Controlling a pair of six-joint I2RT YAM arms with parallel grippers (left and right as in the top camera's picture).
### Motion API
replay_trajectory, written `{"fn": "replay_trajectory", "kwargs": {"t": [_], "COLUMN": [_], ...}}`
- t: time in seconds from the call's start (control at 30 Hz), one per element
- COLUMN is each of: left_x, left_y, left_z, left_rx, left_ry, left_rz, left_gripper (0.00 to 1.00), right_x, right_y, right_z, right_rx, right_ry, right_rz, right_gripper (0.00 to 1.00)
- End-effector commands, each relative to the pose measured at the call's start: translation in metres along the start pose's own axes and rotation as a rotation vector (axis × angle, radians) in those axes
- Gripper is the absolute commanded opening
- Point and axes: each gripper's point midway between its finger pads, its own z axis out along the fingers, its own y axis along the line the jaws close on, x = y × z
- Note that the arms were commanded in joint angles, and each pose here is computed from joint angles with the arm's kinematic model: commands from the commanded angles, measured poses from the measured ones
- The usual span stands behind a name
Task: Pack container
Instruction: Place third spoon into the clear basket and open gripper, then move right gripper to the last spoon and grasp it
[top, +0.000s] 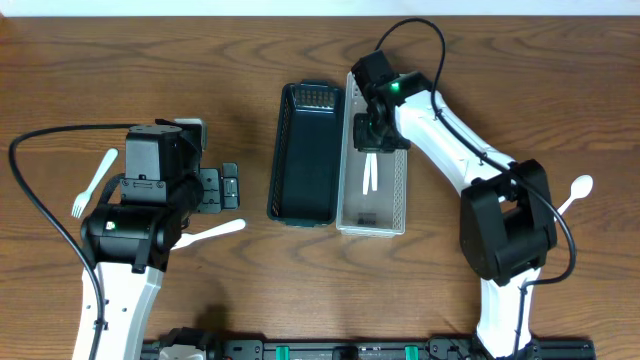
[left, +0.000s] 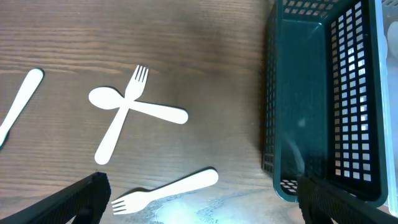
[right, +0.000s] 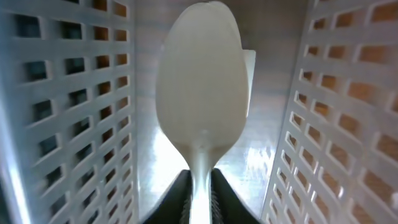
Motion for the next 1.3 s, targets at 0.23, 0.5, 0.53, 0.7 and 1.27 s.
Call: {"fn": "replay_trajectory", "kwargs": {"t": [0.23, 0.5, 0.53, 0.7, 1.27], "left_x": [-0.006, -0.006, -0.006, -0.006, -0.006], "left_y": [0.0, 0.0, 0.0, 0.0, 0.0], "left_z": [-0.006, -0.006, -0.006, -0.006, -0.006], "left_rx": [0.002, 0.002, 0.002, 0.001, 0.001], "left_ry": [-0.021, -0.02, -0.021, -0.021, -0.021], "left_rz": [0.011, 0.011, 0.011, 0.011, 0.011], "left_gripper": [0.98, 0.98, 0.98, 0.98, 0.98], "right_x": [-0.023, -0.101, -0.104, -0.075, 0.048], "right_y": [0.003, -0.076, -0.098, -0.222, -0.391], "right_z": [-0.028, -0.189, -0.206, -0.236, -0.092], "right_rx": [-0.008, 0.031, 0.041, 0.131, 0.171], "right_ry": [-0.064, -0.372, -0.395, -0.35, 0.021], "right_rz": [-0.045, 0.121, 0.177, 0.528, 1.007], "right_gripper": [0.31, 0.32, 0.32, 0.33, 0.38]}}
